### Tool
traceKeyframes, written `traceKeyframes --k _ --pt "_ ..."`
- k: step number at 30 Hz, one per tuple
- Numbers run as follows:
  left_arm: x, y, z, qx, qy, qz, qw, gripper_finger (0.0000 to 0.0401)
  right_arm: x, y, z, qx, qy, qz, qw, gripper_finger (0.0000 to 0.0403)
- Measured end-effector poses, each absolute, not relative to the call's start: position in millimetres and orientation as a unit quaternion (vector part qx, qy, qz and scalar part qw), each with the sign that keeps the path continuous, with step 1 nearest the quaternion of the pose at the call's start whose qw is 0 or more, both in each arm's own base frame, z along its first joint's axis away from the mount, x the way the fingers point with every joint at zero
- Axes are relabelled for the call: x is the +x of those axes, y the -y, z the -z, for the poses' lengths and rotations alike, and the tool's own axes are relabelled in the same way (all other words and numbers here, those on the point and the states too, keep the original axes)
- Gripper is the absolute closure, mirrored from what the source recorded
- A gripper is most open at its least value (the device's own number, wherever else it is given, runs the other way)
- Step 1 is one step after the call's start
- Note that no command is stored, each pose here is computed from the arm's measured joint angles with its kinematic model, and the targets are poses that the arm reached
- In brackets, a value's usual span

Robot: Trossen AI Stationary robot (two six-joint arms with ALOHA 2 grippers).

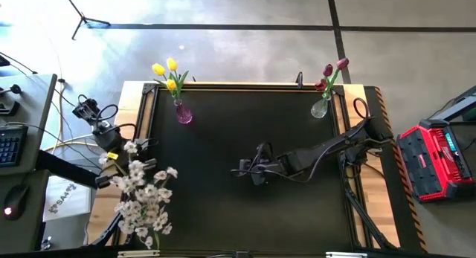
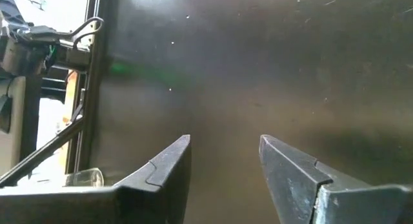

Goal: Sort flowers into vase by color
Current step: Put the white flowers into the bottom transparent vase

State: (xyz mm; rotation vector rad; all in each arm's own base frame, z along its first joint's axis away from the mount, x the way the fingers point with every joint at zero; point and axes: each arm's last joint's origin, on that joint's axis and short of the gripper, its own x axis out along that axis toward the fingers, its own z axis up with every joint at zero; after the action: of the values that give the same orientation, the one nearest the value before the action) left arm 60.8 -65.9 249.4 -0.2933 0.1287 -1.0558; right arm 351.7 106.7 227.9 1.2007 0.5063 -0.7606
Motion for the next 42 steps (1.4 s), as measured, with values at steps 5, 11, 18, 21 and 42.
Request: traceKeyframes --k 5,11,18,21,42 --pt "61 66 -246 -0.156 -0.091 0.498 0.848 0.0280 353 -103 -228 0.543 -0.238 0.342 0.729 0.0231" --pt "60 66 -246 -0.166 -0.101 0.509 0.838 0.0243 354 -101 -228 0.541 -0.237 0.344 0.730 0.0231" --pt "60 67 -245 -0.184 -0.117 0.511 0.831 0.0231 354 -99 -228 0.538 -0.238 0.344 0.732 0.0231" --pt "60 67 -244 -0.203 -0.136 0.507 0.826 0.0231 356 -100 -230 0.527 -0.238 0.327 0.748 0.0231" --pt "62 65 -236 -0.257 -0.192 0.438 0.840 0.0231 354 -81 -257 0.498 -0.223 0.287 0.787 0.0231"
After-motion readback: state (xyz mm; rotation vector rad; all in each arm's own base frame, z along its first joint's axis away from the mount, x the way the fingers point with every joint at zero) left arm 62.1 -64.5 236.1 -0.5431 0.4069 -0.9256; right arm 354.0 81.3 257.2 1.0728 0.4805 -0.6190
